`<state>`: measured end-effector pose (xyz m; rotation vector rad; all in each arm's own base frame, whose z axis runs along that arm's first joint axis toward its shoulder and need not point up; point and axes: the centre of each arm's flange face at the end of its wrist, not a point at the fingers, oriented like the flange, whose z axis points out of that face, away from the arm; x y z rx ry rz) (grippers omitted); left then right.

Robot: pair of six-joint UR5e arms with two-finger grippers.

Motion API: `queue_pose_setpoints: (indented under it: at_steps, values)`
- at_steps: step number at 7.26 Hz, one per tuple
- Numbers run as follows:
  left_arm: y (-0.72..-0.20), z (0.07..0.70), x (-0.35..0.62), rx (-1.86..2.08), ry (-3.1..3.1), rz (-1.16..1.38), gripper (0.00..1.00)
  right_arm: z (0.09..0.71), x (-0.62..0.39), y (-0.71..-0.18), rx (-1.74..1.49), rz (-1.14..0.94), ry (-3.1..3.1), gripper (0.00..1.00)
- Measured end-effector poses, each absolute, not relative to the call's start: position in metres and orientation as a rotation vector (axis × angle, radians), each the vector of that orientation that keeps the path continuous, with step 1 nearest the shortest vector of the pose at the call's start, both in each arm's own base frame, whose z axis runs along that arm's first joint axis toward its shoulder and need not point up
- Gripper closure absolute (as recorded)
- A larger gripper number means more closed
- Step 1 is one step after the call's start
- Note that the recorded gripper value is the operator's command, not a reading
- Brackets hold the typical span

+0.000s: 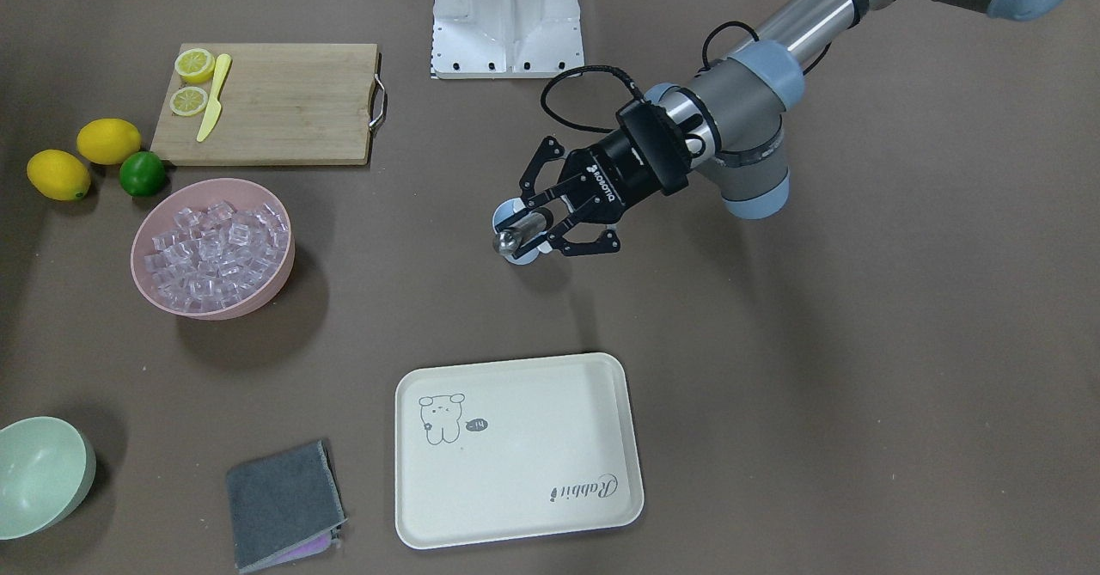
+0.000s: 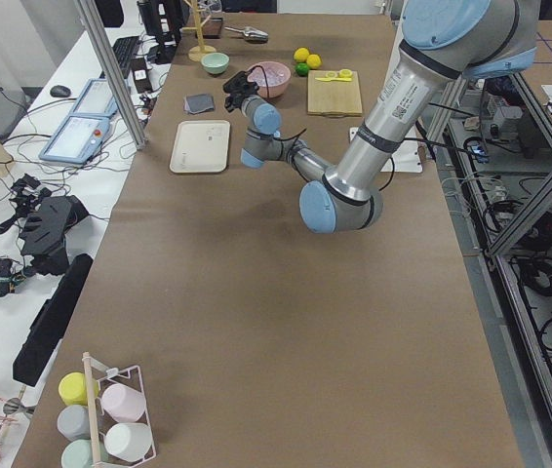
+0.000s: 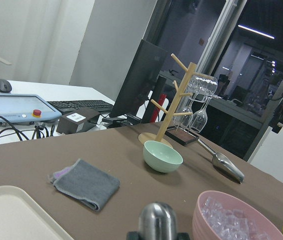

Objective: Mash ice and strawberries in cup
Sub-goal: 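Lift the pestle out of the cup and carry it back with the left gripper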

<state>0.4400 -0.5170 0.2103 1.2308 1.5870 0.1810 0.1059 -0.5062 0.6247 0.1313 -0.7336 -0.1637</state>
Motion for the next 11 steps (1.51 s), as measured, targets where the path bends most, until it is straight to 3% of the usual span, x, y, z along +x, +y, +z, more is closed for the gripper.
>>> queue_pose_setpoints:
  at_steps: [4, 7, 11]
  values:
    - [-0.56, 0.348, 0.278, 0.885, 1.439, 0.261, 1.0, 0.628, 0.106, -0.506, 0.126, -0.162, -0.734, 0.01]
    - [-0.531, 0.498, 0.146, 0.551, 1.344, 0.164, 1.0, 0.63, 0.106, -0.506, 0.121, -0.159, -0.735, 0.01]
    - [-0.481, 0.638, 0.09, 0.336, 1.193, -0.069, 1.0, 0.628, 0.106, -0.506, 0.123, -0.159, -0.736, 0.01]
